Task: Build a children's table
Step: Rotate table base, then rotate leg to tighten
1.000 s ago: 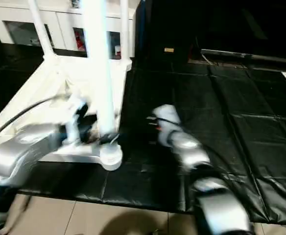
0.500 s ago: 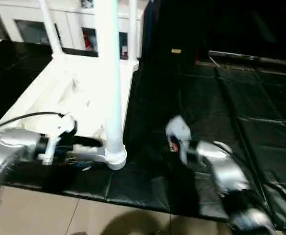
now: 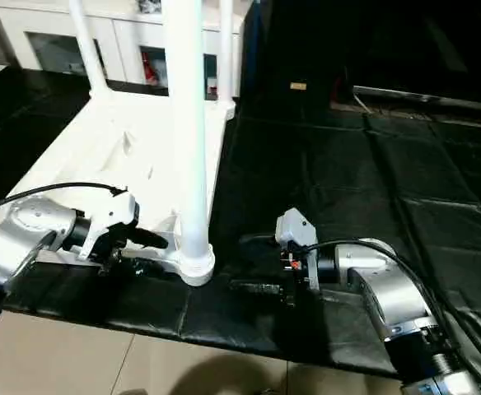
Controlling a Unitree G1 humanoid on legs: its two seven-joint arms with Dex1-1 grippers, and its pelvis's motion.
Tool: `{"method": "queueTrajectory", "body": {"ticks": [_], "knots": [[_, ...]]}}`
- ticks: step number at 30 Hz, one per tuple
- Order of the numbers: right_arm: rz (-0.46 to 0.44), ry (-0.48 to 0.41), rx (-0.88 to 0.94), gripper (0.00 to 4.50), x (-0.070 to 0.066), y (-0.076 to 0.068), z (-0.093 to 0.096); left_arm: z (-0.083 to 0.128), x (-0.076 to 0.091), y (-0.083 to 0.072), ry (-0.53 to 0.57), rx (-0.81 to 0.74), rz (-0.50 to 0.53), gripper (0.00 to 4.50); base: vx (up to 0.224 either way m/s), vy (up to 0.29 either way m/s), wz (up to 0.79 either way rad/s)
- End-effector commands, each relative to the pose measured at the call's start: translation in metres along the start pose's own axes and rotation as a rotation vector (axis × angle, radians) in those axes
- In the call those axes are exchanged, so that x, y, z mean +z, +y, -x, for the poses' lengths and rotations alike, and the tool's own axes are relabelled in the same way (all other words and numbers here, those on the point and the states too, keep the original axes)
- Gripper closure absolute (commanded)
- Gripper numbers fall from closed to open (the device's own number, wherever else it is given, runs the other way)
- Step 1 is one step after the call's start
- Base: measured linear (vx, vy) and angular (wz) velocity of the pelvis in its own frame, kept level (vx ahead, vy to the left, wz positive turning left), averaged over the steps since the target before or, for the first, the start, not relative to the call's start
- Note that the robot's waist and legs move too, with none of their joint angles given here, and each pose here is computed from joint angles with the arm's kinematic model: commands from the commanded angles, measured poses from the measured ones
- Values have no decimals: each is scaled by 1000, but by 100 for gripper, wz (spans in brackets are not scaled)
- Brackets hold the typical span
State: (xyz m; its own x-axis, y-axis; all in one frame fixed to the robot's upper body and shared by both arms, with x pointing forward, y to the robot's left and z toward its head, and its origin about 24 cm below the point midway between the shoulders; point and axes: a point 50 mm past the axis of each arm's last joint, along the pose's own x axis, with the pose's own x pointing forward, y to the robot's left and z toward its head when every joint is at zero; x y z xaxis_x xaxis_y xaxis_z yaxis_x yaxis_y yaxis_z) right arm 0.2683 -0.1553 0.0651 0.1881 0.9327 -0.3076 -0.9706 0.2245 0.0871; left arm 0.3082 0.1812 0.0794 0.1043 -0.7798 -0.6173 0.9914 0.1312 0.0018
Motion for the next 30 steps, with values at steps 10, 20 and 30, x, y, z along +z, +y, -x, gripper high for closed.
{"method": "queueTrajectory", "body": {"ticks": [10,20,30], "knots": [[-7,4,3,0,2,5,3,-9,1,8,-3,-20,-40,306,0,0,0],[-53,-13,21,0,3,6,2,-11,-4,9,-4,-48,-35,394,0,0,0],[-70,-106,87,0,19,2,-11,-15,-2,2,-22,-146,-50,449,0,0,0]]}}
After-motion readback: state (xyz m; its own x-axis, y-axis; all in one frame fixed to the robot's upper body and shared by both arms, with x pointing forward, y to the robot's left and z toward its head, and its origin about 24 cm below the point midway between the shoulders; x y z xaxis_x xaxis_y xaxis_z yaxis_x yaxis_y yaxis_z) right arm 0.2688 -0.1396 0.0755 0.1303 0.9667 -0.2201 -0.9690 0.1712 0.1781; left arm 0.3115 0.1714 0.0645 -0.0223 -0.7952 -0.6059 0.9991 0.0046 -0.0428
